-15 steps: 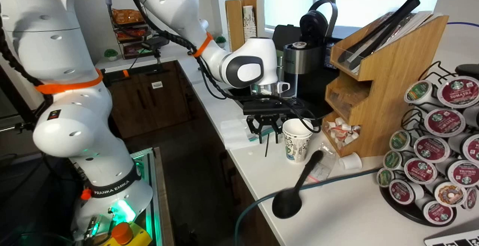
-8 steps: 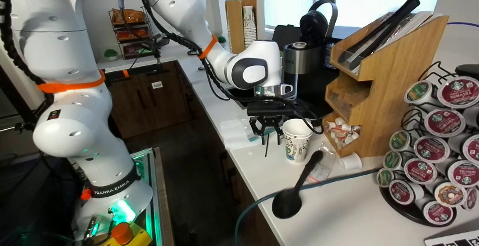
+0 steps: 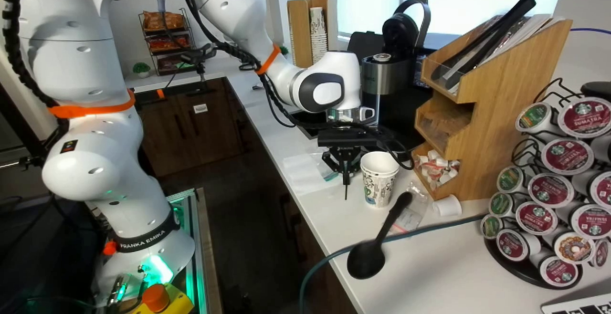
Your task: Put the straw inside the coffee cup.
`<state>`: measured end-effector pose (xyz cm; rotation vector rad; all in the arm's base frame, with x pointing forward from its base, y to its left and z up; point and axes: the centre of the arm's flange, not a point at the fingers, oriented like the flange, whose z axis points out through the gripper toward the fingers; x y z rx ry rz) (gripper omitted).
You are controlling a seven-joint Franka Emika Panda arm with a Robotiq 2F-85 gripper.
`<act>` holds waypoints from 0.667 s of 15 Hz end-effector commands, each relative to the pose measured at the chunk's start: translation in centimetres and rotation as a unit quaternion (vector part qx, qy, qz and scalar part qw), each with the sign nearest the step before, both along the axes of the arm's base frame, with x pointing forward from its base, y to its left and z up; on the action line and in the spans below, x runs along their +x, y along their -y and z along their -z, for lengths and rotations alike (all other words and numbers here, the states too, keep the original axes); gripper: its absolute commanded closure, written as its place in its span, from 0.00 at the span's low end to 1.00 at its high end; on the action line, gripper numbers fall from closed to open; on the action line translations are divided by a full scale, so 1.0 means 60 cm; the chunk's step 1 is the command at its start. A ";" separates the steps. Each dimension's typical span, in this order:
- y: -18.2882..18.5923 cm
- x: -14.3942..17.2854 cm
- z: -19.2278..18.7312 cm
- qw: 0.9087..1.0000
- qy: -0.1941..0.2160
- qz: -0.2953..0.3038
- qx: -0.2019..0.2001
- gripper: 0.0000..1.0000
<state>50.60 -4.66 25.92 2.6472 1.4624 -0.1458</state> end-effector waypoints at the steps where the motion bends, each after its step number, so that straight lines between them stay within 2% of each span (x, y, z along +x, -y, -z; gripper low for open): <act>1: -0.001 0.004 0.003 1.000 -0.016 0.000 0.000 1.00; 4: -0.015 -0.018 -0.017 1.000 -0.007 0.006 -0.005 0.99; 7: -0.035 -0.051 -0.052 0.999 0.006 0.031 -0.026 0.99; 8: -0.038 -0.057 -0.061 0.998 -0.001 0.045 -0.032 0.99; 10: -0.040 -0.079 -0.082 0.993 -0.044 0.081 -0.071 0.99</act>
